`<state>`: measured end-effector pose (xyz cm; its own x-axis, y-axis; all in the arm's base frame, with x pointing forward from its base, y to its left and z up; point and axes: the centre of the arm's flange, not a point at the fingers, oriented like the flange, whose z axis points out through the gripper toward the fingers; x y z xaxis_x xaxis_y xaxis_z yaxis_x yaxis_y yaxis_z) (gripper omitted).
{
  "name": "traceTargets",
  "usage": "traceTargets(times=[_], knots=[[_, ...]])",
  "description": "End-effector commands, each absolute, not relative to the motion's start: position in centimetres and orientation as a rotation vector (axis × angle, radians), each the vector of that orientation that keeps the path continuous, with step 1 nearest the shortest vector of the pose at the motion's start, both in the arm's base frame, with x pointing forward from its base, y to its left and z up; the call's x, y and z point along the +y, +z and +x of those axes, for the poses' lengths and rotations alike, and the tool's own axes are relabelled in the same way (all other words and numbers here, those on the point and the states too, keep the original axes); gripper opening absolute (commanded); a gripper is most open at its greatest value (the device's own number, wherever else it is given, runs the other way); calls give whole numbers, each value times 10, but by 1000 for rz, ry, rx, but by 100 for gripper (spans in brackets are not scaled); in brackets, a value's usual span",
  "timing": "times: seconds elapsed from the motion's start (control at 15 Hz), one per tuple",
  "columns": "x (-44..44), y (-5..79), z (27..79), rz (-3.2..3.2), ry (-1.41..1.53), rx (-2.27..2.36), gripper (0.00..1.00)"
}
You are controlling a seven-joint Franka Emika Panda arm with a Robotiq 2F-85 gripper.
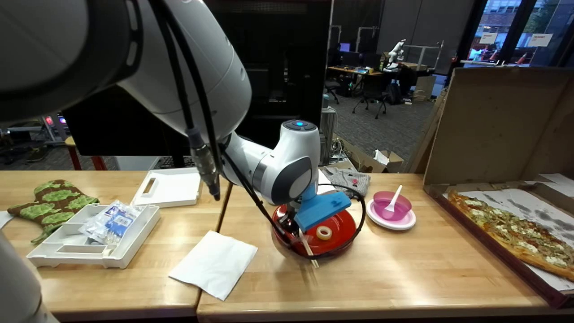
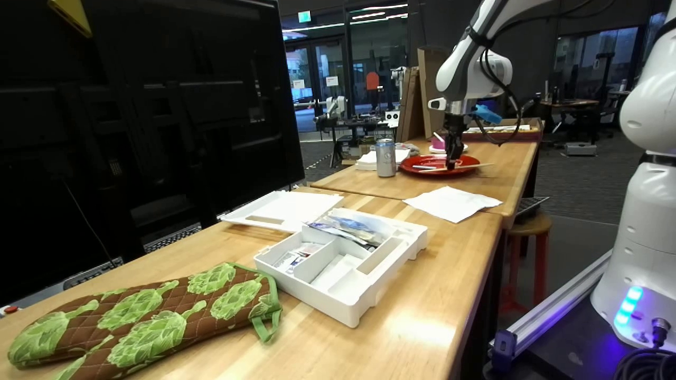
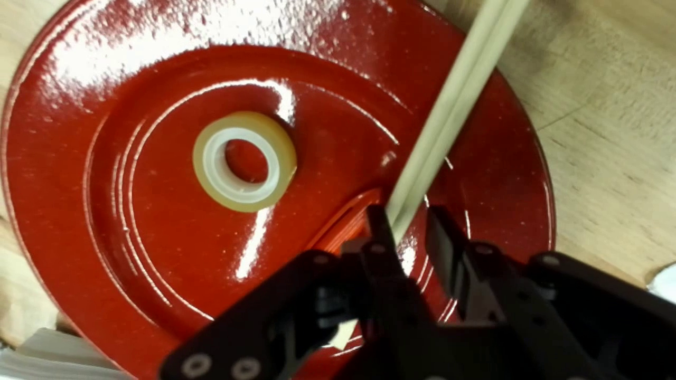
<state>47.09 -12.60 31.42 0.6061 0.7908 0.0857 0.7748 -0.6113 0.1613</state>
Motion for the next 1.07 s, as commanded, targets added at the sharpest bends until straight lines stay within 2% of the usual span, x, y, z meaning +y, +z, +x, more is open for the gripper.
traceTargets(times=[0.0,0.4,1.0], knots=[[-125,320,468,2698,226,1335,57],[-125,321,470,2687,217,1346,98],[-122,332,488,2696,166,1407,100]])
